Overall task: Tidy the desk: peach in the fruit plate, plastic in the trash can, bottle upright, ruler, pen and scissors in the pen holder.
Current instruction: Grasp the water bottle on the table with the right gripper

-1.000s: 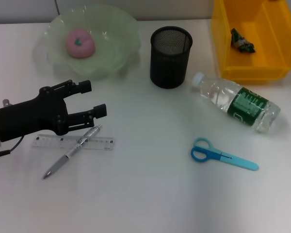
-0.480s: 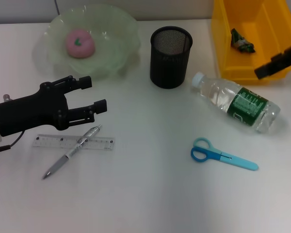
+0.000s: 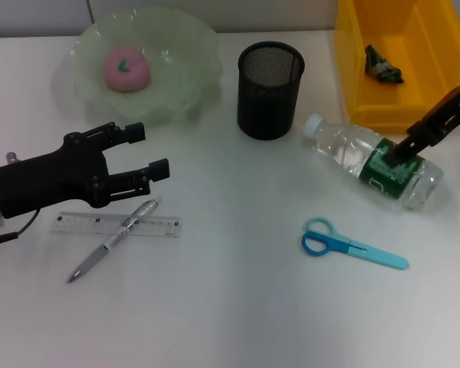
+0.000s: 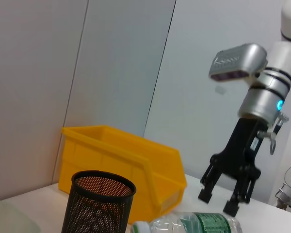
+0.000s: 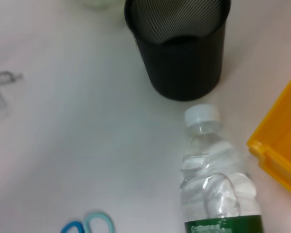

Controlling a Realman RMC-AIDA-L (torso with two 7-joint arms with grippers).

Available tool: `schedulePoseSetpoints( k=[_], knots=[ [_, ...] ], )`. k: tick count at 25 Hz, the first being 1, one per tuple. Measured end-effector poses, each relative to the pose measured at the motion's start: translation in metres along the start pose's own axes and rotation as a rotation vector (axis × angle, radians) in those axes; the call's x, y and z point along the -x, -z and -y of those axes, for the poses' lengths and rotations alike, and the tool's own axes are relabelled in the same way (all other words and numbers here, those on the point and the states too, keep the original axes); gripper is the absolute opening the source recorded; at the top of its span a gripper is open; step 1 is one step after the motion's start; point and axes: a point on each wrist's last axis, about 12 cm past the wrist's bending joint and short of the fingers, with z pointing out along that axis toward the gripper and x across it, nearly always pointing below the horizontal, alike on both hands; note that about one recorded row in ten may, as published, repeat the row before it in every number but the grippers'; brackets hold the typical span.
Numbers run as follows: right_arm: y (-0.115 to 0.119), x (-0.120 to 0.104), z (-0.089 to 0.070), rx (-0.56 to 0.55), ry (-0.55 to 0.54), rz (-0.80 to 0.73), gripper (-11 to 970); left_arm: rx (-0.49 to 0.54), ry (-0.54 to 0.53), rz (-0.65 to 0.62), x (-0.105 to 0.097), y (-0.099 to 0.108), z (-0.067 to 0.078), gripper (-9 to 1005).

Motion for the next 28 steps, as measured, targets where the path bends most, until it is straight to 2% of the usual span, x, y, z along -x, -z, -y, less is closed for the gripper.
schedulePoseSetpoints(
  k=[5, 11, 28],
  knots=[
    [-0.019, 0.004, -0.007, -0.048, 0.058, -0.044, 795, -0.001, 0.001, 0.001, 0.0, -0.001, 0.0, 826],
    [-0.041, 0.003, -0.009, -0.114, 0.075, -0.073, 796, -0.003, 0.001, 0.002, -0.001, -0.001, 0.001, 825],
    [-0.068, 0.008, -0.014, -0.131, 0.103, -0.087, 794, -0.004, -0.008, 0.003, 0.0, -0.002, 0.001, 823]
  ],
)
